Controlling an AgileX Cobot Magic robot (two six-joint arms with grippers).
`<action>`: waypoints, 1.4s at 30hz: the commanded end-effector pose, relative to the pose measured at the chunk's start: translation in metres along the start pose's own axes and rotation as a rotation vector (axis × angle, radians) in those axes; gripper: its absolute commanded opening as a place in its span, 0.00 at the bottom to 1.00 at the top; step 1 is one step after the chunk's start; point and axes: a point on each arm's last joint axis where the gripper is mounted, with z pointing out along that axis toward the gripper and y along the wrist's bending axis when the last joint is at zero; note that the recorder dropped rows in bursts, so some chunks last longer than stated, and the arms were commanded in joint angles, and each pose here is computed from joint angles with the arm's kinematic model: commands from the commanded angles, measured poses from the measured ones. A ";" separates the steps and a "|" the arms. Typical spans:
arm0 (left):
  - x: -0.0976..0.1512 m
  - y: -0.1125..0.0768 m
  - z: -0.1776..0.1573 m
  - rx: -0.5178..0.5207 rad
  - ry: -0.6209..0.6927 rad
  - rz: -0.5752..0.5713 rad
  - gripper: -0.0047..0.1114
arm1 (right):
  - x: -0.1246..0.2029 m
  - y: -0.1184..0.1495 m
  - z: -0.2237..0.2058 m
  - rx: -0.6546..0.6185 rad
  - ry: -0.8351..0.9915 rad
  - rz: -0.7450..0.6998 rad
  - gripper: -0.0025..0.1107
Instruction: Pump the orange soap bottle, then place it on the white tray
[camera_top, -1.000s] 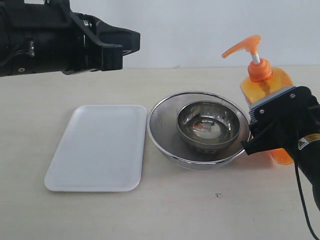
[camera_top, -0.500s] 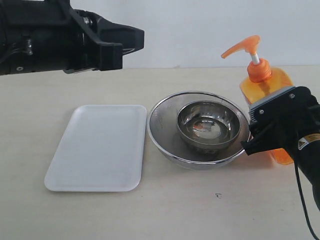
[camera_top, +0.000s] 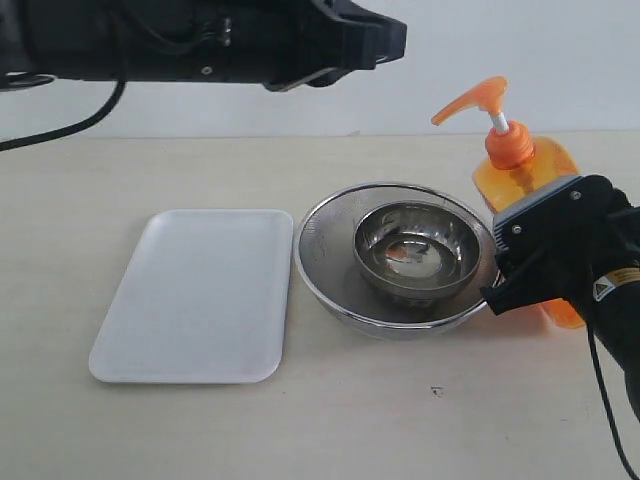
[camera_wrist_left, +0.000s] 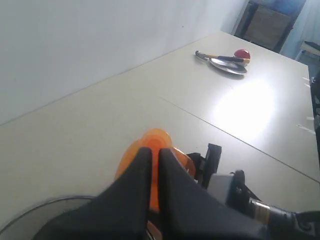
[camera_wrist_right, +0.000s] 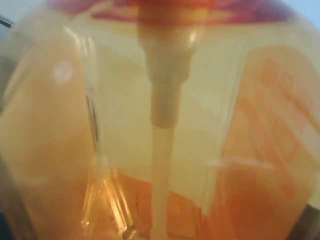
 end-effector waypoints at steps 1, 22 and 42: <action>-0.007 0.006 0.023 0.070 -0.018 -0.001 0.08 | -0.007 -0.001 -0.001 0.005 -0.064 -0.047 0.02; 0.013 0.028 0.071 0.138 0.023 -0.026 0.08 | -0.007 -0.001 -0.001 0.003 -0.066 -0.045 0.02; 0.038 0.027 0.088 0.173 0.093 -0.064 0.08 | -0.007 -0.001 -0.001 -0.002 -0.059 -0.039 0.02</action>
